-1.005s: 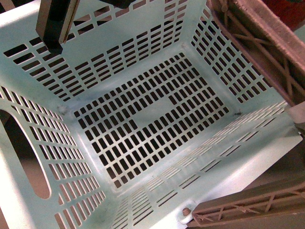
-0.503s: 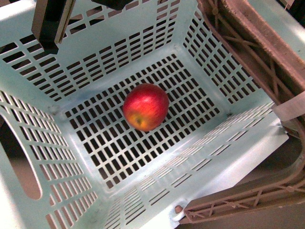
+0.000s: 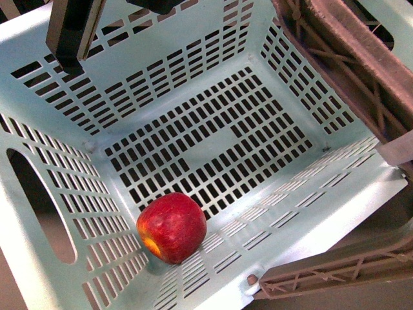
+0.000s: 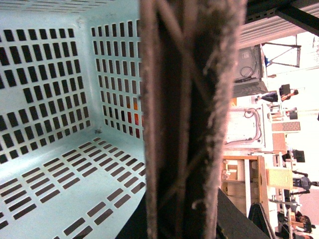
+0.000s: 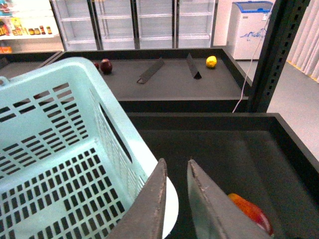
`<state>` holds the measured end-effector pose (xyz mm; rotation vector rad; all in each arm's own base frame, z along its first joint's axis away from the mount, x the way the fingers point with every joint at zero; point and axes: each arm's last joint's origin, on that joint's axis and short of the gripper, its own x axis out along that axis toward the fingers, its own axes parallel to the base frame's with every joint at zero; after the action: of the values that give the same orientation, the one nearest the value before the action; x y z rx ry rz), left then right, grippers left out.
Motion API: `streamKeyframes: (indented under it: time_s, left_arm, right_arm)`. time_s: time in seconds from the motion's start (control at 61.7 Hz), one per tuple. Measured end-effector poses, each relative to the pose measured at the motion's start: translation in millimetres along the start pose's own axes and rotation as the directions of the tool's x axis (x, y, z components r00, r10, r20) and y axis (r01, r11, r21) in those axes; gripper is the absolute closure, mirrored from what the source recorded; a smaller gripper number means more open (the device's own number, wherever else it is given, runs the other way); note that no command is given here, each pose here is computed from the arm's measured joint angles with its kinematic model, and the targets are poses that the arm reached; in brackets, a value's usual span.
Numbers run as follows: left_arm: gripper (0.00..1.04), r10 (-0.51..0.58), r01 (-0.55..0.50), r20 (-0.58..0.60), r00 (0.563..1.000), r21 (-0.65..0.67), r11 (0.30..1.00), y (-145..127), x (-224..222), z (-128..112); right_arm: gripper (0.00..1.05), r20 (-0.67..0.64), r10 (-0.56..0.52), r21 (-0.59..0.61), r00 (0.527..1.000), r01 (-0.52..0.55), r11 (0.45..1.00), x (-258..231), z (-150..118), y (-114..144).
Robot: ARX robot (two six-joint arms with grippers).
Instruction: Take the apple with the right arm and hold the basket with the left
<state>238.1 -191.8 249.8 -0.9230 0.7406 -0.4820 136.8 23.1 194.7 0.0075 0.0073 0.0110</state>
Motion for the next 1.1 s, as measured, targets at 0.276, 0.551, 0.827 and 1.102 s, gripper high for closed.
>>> streamKeyframes:
  time_s: [0.276, 0.551, 0.827, 1.102]
  left_arm:
    - [0.98, 0.001, -0.001, 0.001, 1.0, 0.0, 1.0, 0.1, 0.0, 0.0]
    - [0.98, -0.001, 0.001, -0.003, 1.0, 0.0, 1.0, 0.1, 0.0, -0.1]
    - [0.98, -0.001, 0.001, -0.001, 1.0, 0.0, 1.0, 0.0, 0.0, 0.0]
    - [0.98, -0.001, 0.001, -0.002, 1.0, 0.0, 1.0, 0.0, 0.0, 0.0]
  right_arm:
    - [1.03, 0.0, -0.005, -0.002, 1.0, 0.005, 1.0, -10.8, -12.0, -11.0]
    - [1.03, 0.0, -0.01, -0.002, 1.0, 0.01, 1.0, -18.9, -19.7, -22.6]
    - [1.03, 0.031, -0.008, -0.002, 0.999, 0.008, 1.0, -25.8, -20.7, -22.6]
    - [1.03, 0.019, -0.01, -0.003, 1.0, 0.01, 1.0, -39.3, -24.4, -22.6]
